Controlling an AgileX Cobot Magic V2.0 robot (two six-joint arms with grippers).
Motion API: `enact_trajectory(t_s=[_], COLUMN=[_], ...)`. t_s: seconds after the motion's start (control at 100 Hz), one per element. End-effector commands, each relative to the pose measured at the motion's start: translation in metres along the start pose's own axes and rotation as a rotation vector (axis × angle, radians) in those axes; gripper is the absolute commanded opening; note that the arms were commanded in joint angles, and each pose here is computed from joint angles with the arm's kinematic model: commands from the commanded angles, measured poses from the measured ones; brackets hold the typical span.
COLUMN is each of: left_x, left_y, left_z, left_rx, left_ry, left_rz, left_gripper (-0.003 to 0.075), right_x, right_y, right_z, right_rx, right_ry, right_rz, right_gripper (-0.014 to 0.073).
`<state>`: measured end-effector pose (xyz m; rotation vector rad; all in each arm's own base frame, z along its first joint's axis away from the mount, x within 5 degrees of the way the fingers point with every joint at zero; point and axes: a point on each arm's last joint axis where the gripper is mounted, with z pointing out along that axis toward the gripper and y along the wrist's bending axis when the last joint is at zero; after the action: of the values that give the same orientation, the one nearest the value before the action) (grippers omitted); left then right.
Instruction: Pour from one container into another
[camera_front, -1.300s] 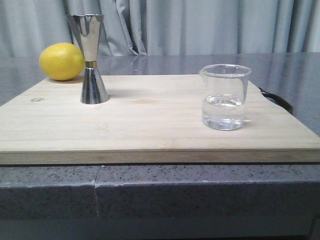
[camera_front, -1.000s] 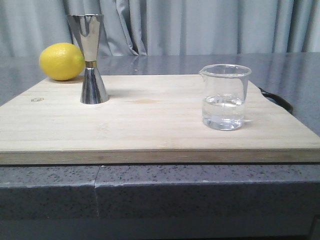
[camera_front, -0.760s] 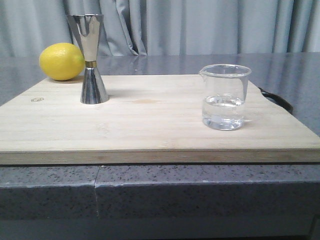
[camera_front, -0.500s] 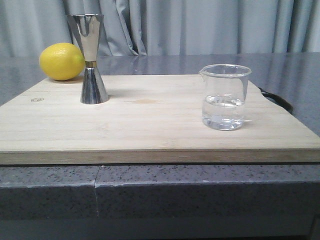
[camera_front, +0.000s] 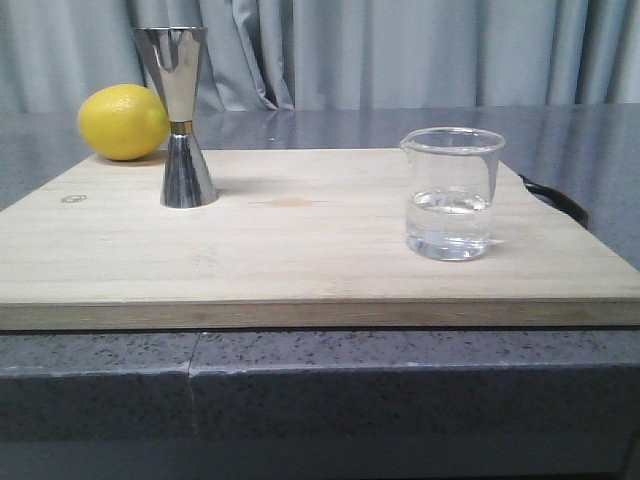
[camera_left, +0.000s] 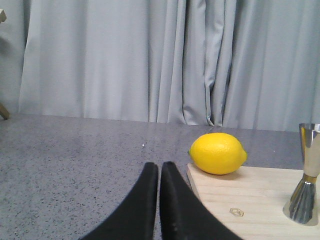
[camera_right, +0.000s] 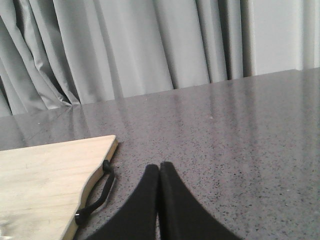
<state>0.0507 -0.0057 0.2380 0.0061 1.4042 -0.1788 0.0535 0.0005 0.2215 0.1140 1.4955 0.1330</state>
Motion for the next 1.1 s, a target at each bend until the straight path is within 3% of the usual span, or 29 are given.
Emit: enact_trajectory(t_s=[0.0, 0.3, 0.44, 1.09], left_x=[-0.032, -0.085, -0.095, -0.096], left_y=[-0.003, -0.011, -0.012, -0.012], left_z=[-0.005, 0.012, 0.023, 0.027], left_rx=[0.010, 0.019, 0.017, 0.014], left_ry=[-0.099, 0.022, 0.044, 0.033], left_rz=[-0.027, -0.022, -0.022, -0.023], left_gripper=[-0.0019, -0.0019, -0.0019, -0.0019], right_x=[-0.036, -0.092, -0.111, -0.115], right_y=[0.005, 0.013, 0.016, 0.017], right_z=[-0.007, -0.003, 0.005, 0.007], right_rx=[-0.007, 0.027, 0.027, 0.025], right_ry=[-0.096, 0.065, 0.075, 0.054], right_rz=[-0.020, -0.185, -0.192, -0.189], right_gripper=[-0.0065, -0.0065, -0.0065, -0.0065])
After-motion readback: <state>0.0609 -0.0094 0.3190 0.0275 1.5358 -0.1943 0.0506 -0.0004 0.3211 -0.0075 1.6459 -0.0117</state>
